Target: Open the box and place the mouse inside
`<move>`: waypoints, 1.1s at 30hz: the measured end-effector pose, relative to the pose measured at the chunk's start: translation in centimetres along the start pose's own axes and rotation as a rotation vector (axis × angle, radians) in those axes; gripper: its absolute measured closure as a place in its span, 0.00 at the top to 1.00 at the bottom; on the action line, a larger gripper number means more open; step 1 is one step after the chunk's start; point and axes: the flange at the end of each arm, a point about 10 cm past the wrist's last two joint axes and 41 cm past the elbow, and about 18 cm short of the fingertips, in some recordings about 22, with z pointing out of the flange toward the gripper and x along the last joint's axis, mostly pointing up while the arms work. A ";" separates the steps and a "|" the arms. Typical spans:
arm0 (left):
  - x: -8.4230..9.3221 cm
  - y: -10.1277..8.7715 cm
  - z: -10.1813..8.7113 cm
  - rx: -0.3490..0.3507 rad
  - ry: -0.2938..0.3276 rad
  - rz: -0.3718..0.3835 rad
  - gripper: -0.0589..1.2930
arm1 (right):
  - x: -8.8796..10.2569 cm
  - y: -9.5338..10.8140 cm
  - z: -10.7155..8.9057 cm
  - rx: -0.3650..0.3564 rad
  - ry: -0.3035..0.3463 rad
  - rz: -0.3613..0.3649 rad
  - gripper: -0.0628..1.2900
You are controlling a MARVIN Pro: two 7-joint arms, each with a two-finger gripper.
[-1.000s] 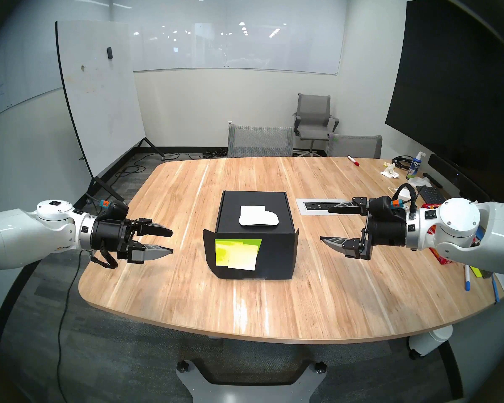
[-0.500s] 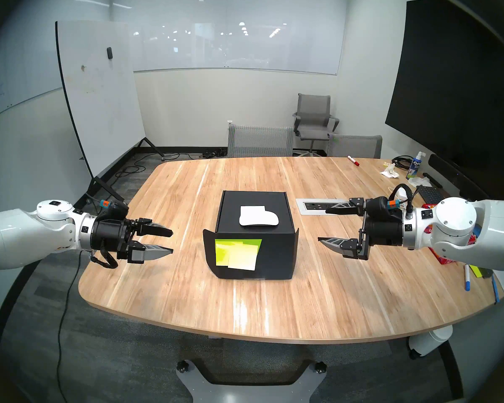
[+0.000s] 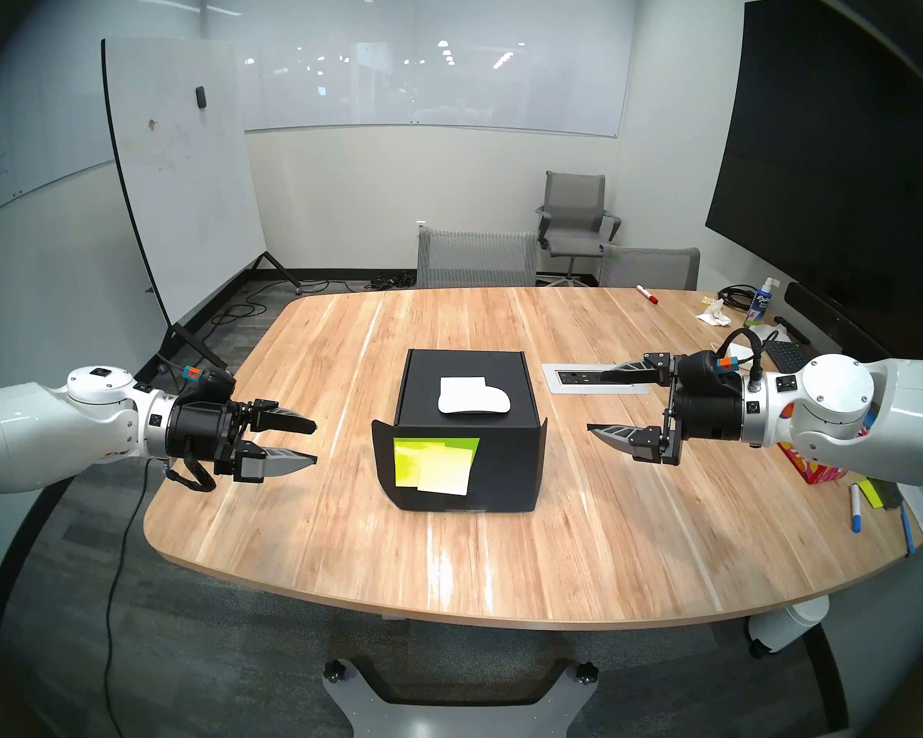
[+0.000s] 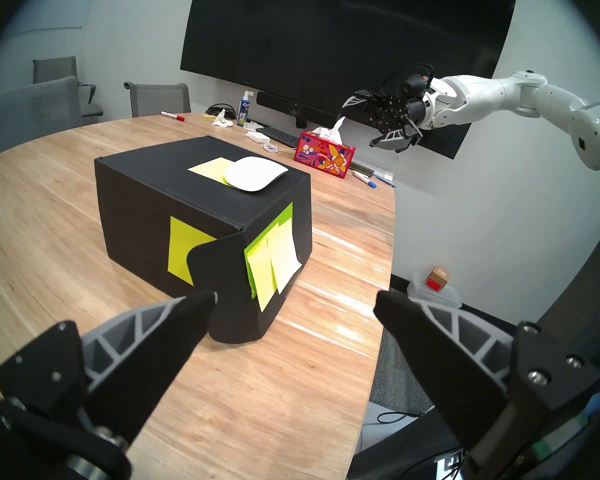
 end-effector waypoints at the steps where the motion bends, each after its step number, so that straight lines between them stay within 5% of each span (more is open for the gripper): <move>1: 0.0 0.0 0.0 0.000 0.000 0.000 0.98 | 0.0 0.1 0.0 0.001 0.003 0.000 0.94; 15: 0.0 0.0 0.0 0.000 0.000 0.000 0.98 | 0.8 3.1 1.2 0.077 0.070 -0.001 0.94; 33: 0.0 0.0 0.0 0.000 0.000 0.000 0.98 | 1.1 7.1 5.1 0.227 0.103 0.015 0.94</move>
